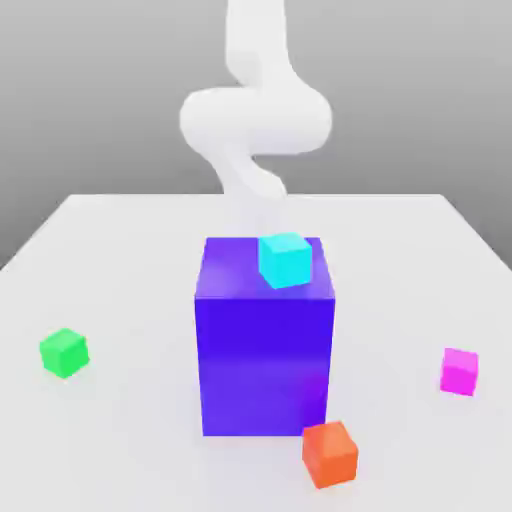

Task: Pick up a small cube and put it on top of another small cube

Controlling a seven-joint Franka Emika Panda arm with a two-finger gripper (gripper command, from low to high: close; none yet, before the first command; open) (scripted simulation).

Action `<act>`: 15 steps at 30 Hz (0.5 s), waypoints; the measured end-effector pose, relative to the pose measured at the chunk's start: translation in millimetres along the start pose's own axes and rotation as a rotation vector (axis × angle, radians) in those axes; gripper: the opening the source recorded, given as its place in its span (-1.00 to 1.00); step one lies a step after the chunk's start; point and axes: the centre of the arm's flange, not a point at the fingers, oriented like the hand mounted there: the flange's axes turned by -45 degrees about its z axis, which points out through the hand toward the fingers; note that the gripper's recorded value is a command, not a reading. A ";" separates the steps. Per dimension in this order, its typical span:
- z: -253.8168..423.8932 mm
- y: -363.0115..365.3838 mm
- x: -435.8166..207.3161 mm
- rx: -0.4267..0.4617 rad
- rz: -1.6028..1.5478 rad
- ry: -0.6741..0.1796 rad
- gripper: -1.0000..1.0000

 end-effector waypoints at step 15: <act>254.9 -213.4 -173.6 0.147 -0.706 -0.413 0.00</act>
